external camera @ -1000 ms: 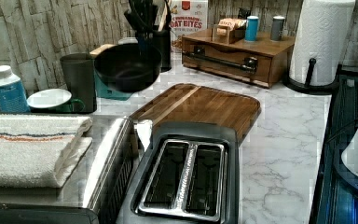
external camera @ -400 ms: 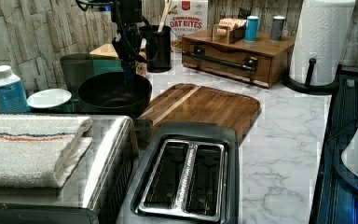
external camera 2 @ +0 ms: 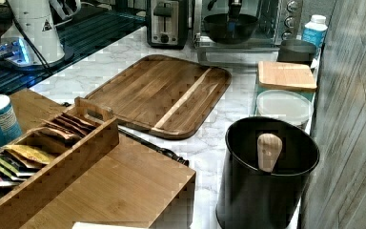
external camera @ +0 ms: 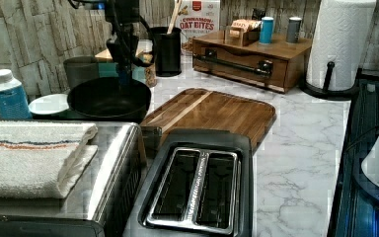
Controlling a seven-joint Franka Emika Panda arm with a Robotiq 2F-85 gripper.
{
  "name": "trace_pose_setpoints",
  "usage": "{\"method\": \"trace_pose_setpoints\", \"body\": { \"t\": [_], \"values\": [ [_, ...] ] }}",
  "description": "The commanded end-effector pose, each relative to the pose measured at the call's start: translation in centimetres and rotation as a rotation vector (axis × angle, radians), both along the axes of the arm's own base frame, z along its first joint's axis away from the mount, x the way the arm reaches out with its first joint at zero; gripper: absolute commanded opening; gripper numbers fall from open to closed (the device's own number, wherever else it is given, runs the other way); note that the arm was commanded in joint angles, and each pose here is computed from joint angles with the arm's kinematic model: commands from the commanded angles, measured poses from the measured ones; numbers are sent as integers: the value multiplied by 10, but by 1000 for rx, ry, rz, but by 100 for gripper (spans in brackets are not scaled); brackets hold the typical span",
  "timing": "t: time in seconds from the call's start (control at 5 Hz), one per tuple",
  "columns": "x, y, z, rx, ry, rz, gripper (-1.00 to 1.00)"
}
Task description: Put the bowl in the oven.
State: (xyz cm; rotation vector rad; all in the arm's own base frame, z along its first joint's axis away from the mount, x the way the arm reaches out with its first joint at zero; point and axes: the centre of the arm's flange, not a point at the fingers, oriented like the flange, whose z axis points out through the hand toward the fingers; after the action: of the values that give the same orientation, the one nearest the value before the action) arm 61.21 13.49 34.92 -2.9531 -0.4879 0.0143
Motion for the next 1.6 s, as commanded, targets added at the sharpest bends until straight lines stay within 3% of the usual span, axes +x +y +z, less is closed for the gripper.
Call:
{"method": "trace_pose_setpoints", "body": {
  "t": [0.2,0.6,0.8,1.0,1.2,1.4,1.6],
  "values": [
    [31,136,71,102,-120,296,-100],
    [13,159,45,57,-32,381,-100],
    [4,161,47,109,-26,396,-100],
    [-4,176,42,84,-40,412,-100],
    [-6,179,43,134,-43,375,-100],
    [0,187,35,208,34,357,-100],
    [3,201,19,248,73,372,-100]
  ]
}}
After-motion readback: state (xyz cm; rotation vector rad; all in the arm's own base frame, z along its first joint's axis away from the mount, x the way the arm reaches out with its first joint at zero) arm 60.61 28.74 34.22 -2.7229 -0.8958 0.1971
